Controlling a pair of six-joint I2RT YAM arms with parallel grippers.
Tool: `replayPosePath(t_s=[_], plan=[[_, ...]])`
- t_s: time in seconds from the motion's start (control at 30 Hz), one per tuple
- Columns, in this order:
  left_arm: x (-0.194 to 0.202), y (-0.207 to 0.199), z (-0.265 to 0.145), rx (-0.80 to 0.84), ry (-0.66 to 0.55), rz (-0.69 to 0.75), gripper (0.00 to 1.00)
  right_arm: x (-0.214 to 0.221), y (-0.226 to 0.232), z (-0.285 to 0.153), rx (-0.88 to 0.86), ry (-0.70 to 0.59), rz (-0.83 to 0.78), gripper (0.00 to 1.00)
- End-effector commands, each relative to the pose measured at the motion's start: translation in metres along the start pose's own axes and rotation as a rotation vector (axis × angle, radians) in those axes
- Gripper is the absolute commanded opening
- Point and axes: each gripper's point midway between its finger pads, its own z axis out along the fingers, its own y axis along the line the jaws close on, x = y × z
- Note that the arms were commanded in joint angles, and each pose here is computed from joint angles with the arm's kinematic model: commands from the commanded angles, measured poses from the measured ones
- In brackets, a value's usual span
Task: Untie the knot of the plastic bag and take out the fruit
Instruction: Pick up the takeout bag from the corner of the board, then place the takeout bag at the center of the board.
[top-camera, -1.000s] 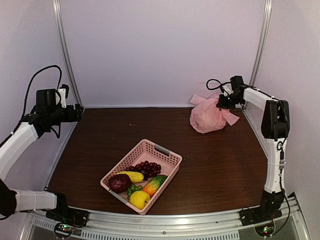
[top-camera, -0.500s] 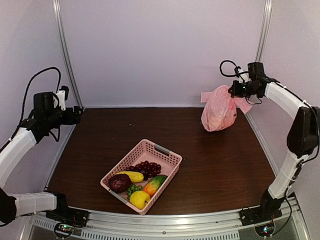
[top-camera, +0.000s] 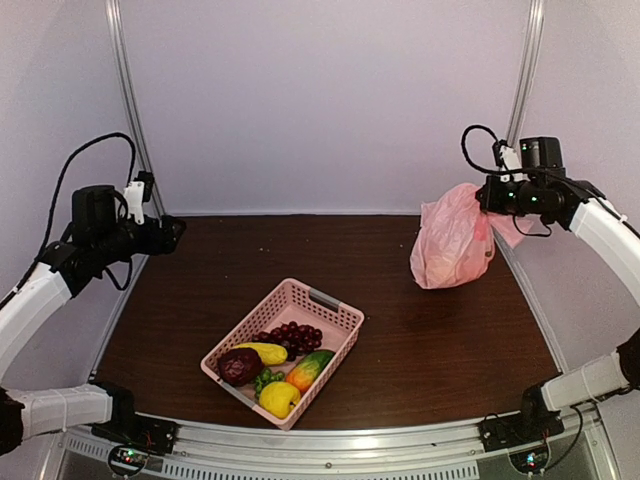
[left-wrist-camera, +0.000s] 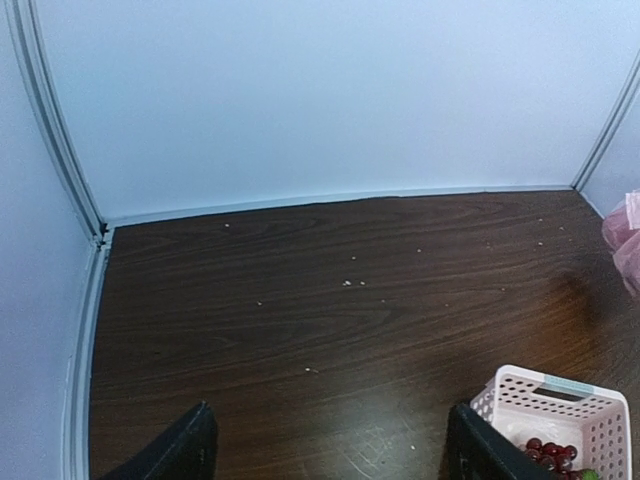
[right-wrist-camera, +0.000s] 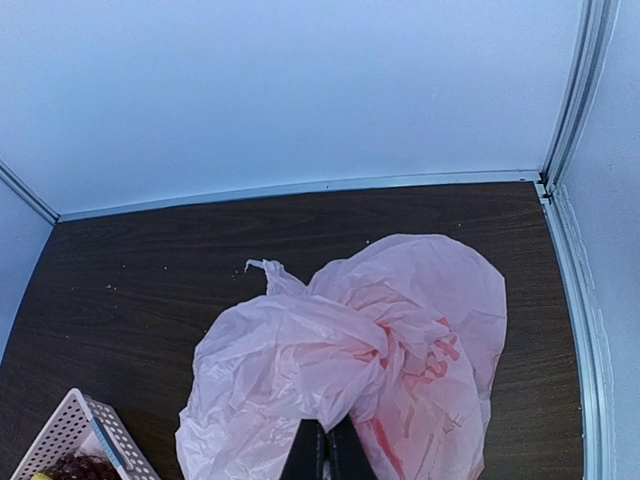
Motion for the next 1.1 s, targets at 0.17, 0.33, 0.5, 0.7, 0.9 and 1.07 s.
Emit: replayPosePath(t_s=[0.17,0.33,0.5,0.7,0.9,1.07], plan=[[-0.006,-0.049,-0.025,0.159,-0.025,-0.164,0.78,-0.008,0.031,-0.026,0.176,-0.172,0.090,0.00],[-0.004,-0.064,-0.028,0.190,-0.007,-0.176,0.78,-0.003,0.055,-0.012,0.243,-0.216,0.098,0.00],[0.002,-0.068,-0.030,0.200,0.021,-0.185,0.78,-0.001,0.075,-0.002,0.282,-0.270,0.165,0.00],[0.006,-0.069,-0.031,0.208,0.029,-0.187,0.78,0.022,0.117,0.020,0.269,-0.285,0.206,0.00],[0.016,-0.074,-0.026,0.234,0.064,-0.172,0.78,0.045,0.148,0.031,0.304,-0.345,0.209,0.00],[0.017,-0.076,-0.024,0.246,0.072,-0.169,0.78,0.063,0.179,0.049,0.256,-0.296,0.183,0.00]])
